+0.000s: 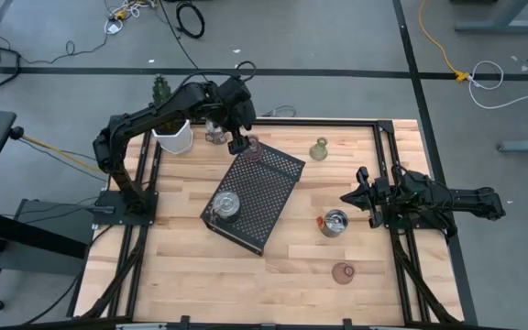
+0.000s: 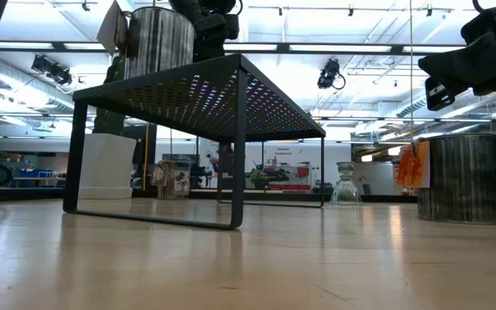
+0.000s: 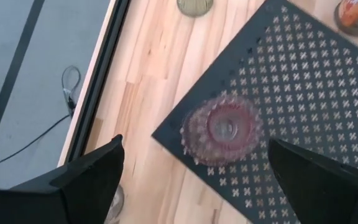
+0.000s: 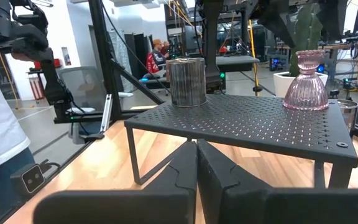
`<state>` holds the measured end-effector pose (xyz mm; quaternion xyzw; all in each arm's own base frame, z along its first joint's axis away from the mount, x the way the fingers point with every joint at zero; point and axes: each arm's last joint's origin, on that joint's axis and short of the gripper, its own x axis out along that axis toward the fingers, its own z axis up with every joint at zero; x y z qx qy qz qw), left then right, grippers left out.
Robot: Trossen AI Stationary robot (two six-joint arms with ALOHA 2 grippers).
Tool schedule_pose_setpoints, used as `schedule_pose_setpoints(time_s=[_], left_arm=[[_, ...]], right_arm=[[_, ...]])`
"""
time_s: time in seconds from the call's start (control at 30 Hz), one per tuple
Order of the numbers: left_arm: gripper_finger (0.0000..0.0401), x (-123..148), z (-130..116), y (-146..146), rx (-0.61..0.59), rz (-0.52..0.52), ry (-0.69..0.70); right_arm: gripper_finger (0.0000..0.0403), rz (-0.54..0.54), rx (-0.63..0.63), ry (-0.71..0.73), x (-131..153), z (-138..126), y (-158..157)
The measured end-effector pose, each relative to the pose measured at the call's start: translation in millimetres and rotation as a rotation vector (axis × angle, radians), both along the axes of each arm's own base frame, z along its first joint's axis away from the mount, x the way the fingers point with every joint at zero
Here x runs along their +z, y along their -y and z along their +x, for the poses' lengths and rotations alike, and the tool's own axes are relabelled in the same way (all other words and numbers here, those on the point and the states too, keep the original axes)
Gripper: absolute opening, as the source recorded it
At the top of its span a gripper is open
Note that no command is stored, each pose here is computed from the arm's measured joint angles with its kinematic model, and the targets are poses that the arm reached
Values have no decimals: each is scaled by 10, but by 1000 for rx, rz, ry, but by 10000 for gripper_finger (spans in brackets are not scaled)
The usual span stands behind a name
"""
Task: Pick & Place candle stick holders
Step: Put the top silver scented candle on the shelf
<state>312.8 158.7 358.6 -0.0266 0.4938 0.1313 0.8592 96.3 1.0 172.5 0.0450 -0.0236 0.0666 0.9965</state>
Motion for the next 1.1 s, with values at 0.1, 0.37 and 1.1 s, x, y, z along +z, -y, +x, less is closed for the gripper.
schedule_pose_setpoints(time_s=[0.1, 0.37, 1.1], left_arm=[[395, -6, -28, -32, 13, -4, -12], [396, -23, -141, -181, 66, -15, -44], [399, -395, -435, -807, 328, -9, -299]], right_arm=[[12, 0, 0, 0, 0, 0, 0], [12, 0, 0, 0, -1, 0, 0], [12, 0, 0, -1, -1, 0, 0]])
